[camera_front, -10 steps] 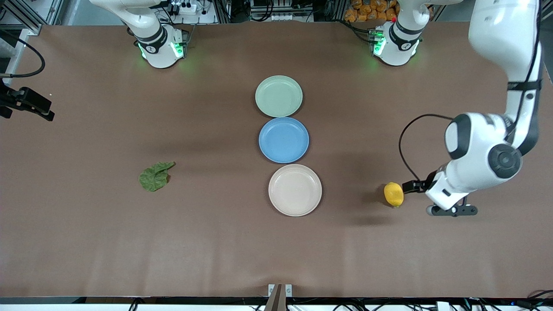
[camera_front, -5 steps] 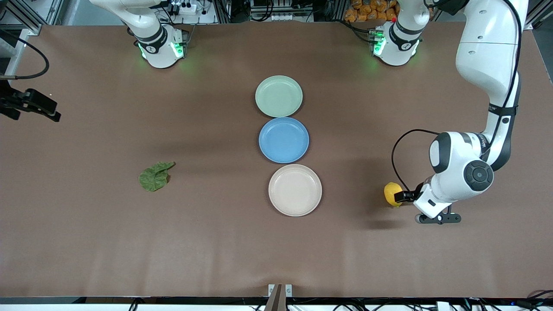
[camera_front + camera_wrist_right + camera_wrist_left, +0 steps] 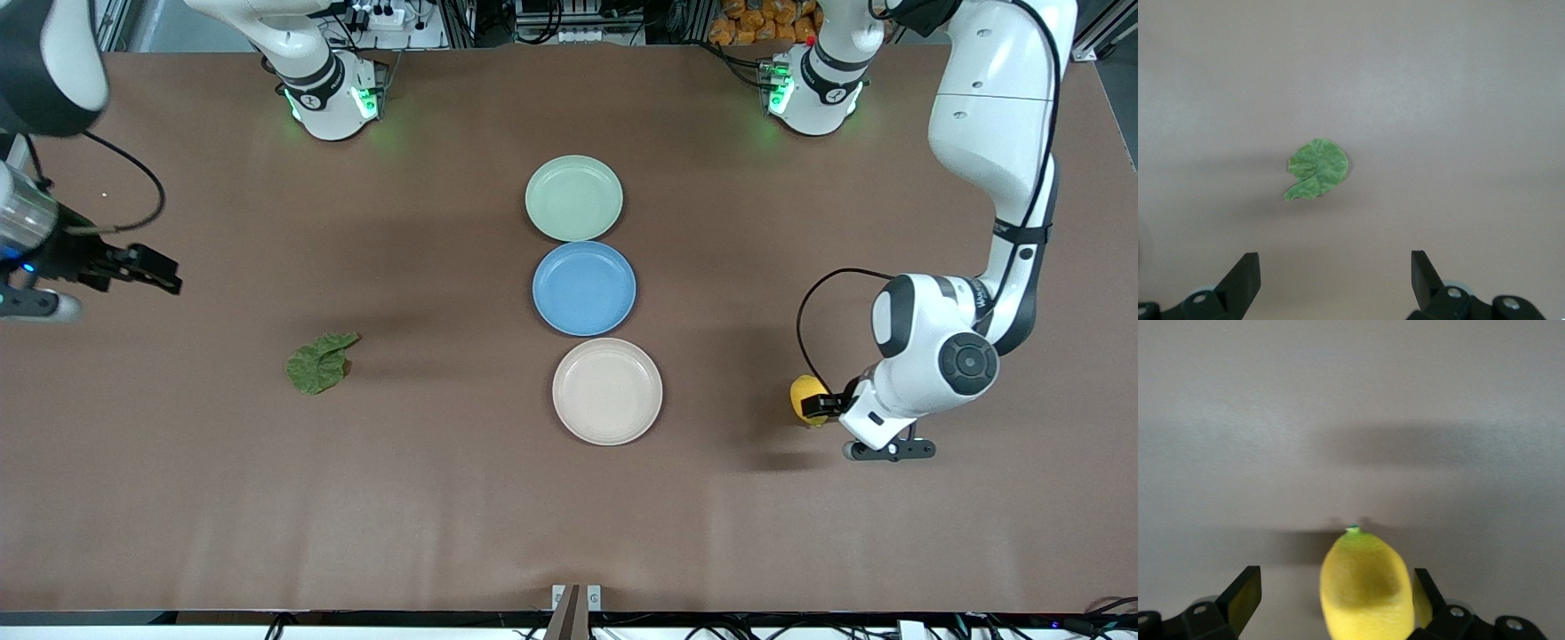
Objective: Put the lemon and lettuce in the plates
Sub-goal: 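Grasp the lemon with the left gripper while the right gripper reaches the lettuce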
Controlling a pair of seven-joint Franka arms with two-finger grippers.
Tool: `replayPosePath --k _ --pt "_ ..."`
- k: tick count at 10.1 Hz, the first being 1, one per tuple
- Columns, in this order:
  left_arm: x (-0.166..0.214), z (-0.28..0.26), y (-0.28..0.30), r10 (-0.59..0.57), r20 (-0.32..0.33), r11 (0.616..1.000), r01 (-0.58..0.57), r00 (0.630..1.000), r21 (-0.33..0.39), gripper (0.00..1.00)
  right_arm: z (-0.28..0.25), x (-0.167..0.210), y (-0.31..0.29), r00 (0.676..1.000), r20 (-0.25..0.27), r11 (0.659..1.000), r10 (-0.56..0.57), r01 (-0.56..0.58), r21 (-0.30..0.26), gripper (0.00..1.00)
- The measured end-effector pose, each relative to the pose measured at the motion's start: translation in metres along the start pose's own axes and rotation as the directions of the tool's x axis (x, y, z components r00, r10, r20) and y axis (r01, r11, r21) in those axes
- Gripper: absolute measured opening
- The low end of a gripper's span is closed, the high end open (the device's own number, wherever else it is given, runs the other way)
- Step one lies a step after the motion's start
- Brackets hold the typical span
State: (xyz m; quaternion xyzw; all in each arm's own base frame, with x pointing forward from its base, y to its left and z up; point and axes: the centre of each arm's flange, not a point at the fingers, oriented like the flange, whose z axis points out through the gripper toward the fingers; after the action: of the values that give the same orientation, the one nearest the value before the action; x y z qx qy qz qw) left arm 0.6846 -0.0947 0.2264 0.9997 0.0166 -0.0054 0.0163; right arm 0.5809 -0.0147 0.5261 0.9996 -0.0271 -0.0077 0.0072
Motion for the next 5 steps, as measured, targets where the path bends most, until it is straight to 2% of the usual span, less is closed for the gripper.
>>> replayPosePath --k 5 --pt "-0.004 0.017 0.007 -0.023 0.019 1.0 0.023 1.0 0.004 1.0 0.103 0.008 -0.004 1.0 -0.003 1.0 -0.005 0.005 0.001 1.0"
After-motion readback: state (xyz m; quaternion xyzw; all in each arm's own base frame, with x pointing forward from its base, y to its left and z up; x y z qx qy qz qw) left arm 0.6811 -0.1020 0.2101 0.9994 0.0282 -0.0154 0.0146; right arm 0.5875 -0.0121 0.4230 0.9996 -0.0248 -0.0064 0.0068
